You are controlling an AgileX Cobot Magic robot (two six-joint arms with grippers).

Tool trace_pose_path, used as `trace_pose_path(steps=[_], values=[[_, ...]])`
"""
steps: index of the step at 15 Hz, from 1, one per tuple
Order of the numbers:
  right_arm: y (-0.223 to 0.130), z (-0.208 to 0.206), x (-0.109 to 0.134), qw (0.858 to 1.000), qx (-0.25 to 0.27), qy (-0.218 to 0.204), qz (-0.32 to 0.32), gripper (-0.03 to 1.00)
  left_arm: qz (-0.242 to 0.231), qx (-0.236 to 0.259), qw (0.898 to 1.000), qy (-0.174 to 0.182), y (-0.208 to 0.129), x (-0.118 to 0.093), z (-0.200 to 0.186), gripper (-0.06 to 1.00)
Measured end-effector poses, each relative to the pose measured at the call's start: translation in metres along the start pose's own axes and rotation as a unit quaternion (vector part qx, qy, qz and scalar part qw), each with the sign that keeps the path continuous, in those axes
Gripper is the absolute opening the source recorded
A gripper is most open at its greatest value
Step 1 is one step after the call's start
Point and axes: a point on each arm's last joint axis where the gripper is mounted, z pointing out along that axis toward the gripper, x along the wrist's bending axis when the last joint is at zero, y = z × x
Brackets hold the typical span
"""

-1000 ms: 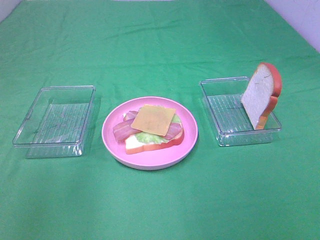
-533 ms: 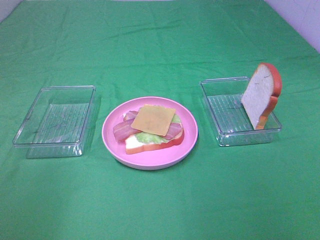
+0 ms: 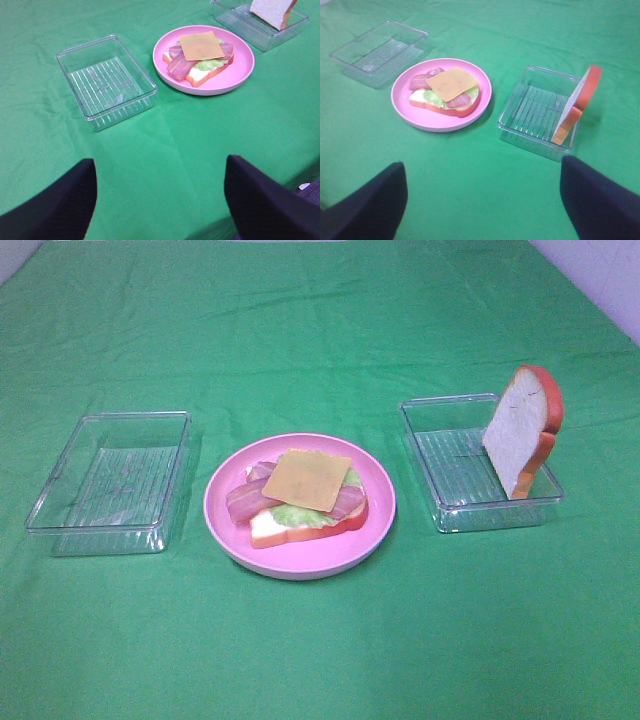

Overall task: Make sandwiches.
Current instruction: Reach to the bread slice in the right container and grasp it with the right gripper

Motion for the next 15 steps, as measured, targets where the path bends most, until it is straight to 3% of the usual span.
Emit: trace_pose_path(steps=[4,7,8,13,15], values=[[0.036,0.047,-0.013,0.994,0.081,-0.046,0.050,0.76,0.001,-0.018,1.000,0.003,-0.006,0.001,-0.005,0.68],[0.060,0.091,-0.021,0.983,0.152,-0.080,0.072,0.76,0.001,-0.019,1.000,0.003,-0.006,0.001,-0.006,0.68],[0.079,0.126,-0.027,0.973,0.192,-0.100,0.080,0.76,0.001,-0.019,1.000,0.003,-0.006,0.001,-0.006,0.68],[0.121,0.183,-0.034,0.959,0.242,-0.119,0.083,0.76,0.000,-0.019,1.000,0.003,-0.006,0.001,-0.006,0.68],[0.151,0.211,-0.049,0.949,0.267,-0.136,0.099,0.76,0.000,-0.019,1.000,0.003,-0.006,0.001,-0.006,0.68]])
